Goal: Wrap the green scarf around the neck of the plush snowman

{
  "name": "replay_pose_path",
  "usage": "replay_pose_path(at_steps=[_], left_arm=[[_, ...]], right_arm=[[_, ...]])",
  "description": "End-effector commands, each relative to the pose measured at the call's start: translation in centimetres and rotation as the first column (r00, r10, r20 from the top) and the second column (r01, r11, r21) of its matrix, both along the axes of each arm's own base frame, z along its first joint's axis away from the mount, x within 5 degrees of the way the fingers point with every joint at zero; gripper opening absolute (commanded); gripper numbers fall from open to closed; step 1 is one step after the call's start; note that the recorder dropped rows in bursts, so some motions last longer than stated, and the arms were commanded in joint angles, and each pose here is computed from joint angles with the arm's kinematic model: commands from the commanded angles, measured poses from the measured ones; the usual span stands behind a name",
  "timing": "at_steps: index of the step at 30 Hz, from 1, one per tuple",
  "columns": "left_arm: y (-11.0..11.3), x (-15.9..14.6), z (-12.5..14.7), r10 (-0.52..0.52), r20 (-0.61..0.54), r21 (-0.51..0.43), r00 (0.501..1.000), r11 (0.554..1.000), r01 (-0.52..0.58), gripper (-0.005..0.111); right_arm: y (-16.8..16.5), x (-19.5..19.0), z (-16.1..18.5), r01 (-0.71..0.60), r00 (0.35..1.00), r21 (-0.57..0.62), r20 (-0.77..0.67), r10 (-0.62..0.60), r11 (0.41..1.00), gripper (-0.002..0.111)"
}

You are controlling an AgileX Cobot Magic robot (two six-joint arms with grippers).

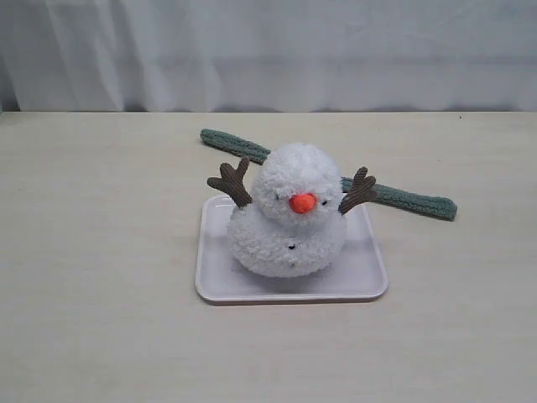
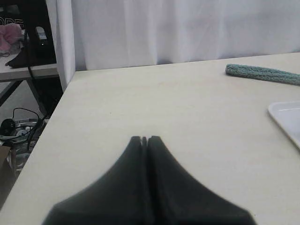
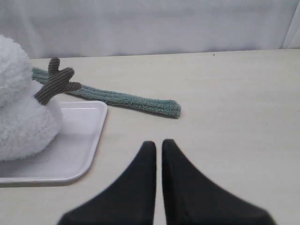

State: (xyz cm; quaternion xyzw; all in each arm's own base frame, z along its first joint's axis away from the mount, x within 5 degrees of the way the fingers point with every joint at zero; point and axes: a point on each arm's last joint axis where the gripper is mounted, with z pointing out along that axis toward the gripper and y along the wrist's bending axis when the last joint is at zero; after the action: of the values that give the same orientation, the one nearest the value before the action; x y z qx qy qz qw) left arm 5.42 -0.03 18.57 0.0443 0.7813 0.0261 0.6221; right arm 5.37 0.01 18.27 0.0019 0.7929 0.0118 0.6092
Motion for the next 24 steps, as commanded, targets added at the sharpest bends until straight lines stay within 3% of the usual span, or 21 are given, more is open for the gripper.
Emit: replay_pose_path(at_steps=[1,13,24], left_arm=[[-0.1,0.0,0.0,-0.009,0.005,0.000,1.000,1.000,0.009,0.000],[-0.1,0.0,0.0,-0.009,0.005,0.000,1.000,1.000,0.009,0.000],[-0.1,0.0,0.0,-0.009,0.005,0.000,1.000,1.000,0.009,0.000]], right_arm=[[0.0,0.0,0.0,0.002,1.000,-0.001,0.006,-0.002,1.000,0.004],[0.0,0.0,0.1,0.001,1.000,0.000,0.026,-0.001,1.000,0.004],[0.2,0.3,2.4,-0.017,0.962,0.006,0.272,0.015,1.000,0.004]])
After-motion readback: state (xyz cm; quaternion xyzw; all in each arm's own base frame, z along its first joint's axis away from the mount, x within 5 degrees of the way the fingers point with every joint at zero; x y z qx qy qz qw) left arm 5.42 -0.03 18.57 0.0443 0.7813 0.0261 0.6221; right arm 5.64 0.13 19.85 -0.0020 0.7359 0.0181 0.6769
